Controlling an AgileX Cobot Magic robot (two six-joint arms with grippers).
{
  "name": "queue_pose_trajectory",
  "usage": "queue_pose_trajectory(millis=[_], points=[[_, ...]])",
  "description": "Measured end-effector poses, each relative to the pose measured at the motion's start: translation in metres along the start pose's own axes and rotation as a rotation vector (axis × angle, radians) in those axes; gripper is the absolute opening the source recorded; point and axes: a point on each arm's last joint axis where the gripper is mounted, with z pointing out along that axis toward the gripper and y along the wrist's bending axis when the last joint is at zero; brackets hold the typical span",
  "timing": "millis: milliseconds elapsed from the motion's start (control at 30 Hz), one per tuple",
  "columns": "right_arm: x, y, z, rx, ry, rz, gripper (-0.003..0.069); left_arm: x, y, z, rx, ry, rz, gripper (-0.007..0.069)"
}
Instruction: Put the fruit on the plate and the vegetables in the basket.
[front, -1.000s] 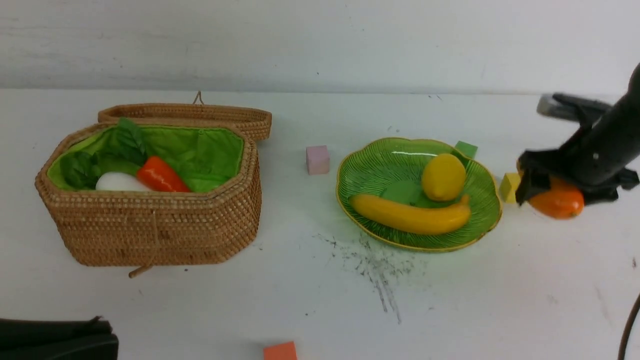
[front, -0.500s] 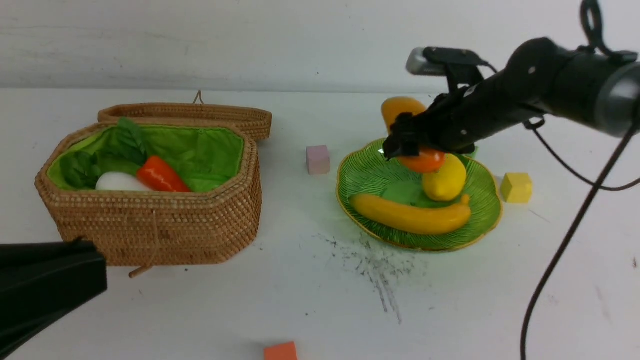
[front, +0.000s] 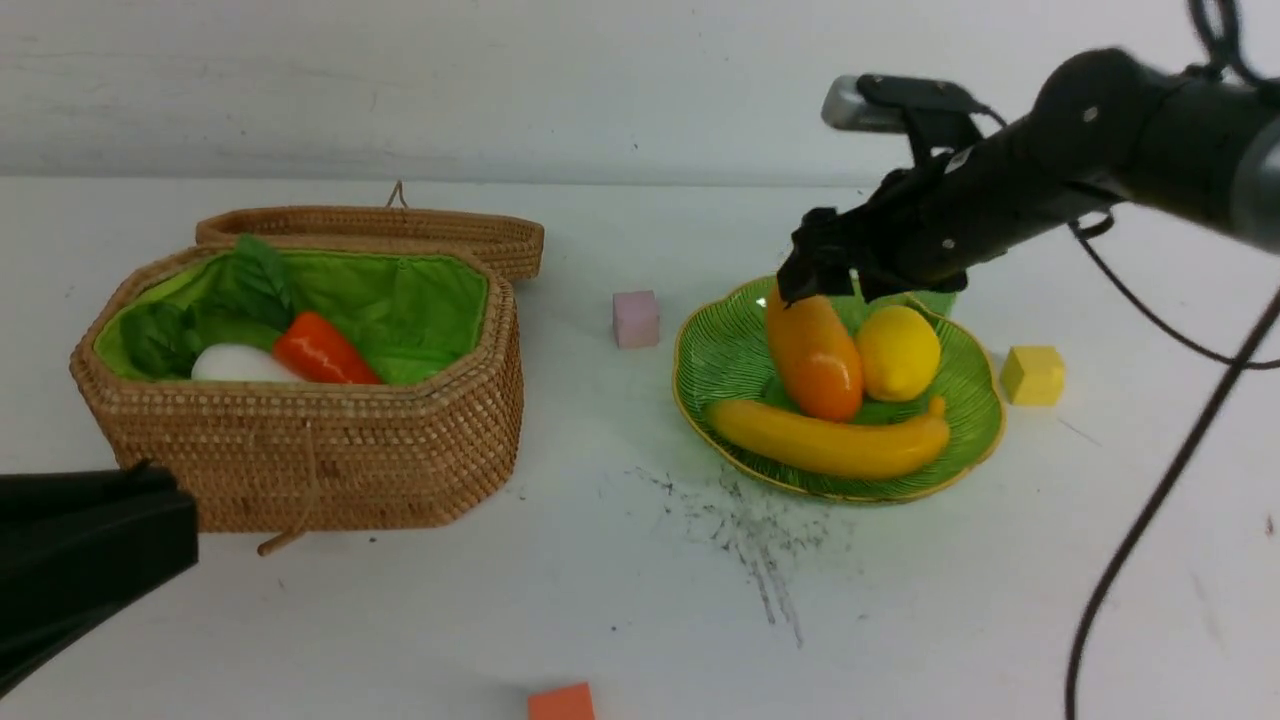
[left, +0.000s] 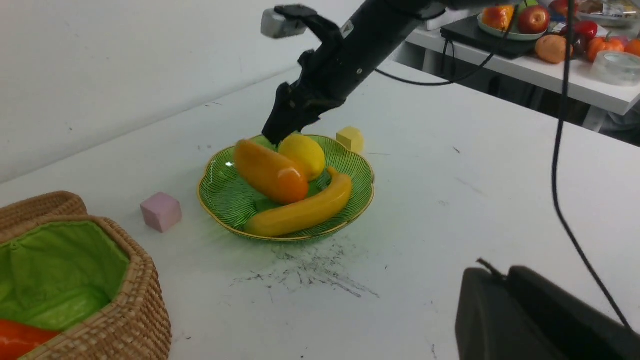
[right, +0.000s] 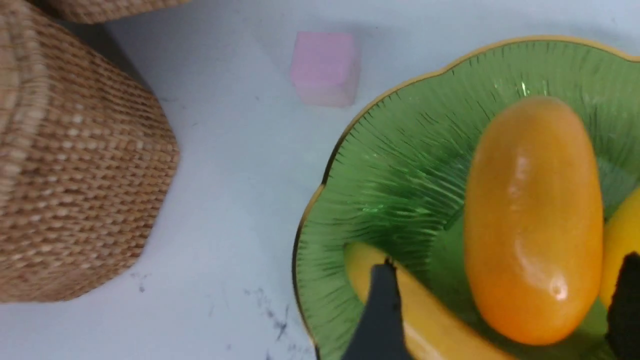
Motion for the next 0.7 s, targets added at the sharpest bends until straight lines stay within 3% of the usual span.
queue_pose_trajectory(millis=[167,267,400,700], points=[[0.003,0.015,-0.097,0.006,0.099,-0.045,0.0304,0.0,0.0,0.0,0.009,0.001,-0.012,0.0039],[0.015,0.025,-0.15,0.067,0.163,-0.056,0.0141,0.001,0.0,0.0,0.001,0.008,-0.031,0.0038],[0.032,0.032,-0.198,0.152,0.125,-0.037,0.0038,0.003,0.0,0.0,0.004,0.034,-0.034,0.0038],[0.122,0.046,-0.262,0.177,0.086,0.043,0.0017,0.007,-0.001,0.0,0.008,0.074,-0.049,0.0039]])
